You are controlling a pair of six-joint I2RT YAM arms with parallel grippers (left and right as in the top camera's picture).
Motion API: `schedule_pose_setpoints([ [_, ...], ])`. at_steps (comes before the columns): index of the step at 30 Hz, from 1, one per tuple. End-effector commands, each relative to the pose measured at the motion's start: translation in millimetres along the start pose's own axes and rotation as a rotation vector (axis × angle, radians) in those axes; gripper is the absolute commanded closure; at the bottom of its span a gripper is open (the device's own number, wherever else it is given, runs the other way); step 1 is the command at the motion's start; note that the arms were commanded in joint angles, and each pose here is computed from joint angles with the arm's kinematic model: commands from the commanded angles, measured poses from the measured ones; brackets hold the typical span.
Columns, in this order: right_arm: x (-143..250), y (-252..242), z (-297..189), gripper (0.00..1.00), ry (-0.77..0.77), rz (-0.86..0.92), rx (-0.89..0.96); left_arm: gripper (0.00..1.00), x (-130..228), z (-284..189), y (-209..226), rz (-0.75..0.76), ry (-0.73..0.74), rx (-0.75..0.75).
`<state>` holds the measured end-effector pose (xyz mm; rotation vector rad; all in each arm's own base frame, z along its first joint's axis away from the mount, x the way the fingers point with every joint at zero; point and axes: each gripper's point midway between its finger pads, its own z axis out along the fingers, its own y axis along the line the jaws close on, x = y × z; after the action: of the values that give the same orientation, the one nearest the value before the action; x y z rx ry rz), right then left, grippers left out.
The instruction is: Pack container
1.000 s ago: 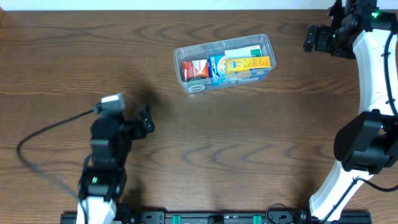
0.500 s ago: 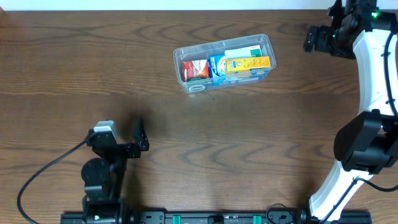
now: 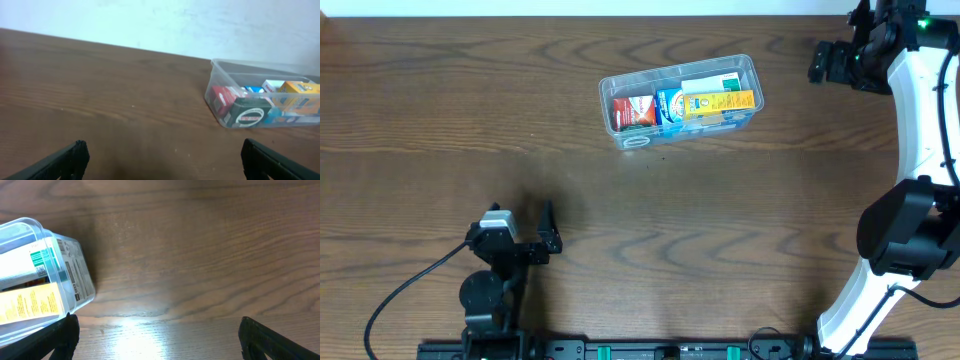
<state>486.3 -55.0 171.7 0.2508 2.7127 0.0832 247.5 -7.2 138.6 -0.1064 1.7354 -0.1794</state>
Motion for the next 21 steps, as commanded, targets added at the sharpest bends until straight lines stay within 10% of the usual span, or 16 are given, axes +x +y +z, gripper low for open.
schedule_pose_setpoints([
  [1, -3.8, 2.0, -3.8, 0.01, -0.013, 0.009, -0.003, 0.02, 10.5, -0.6, 0.8, 0.012, 0.029, 0.005],
  [21, -3.8, 2.0, -3.8, 0.01, -0.013, 0.009, -0.003, 0.02, 12.8, -0.1, 1.4, 0.011, 0.04, 0.002],
])
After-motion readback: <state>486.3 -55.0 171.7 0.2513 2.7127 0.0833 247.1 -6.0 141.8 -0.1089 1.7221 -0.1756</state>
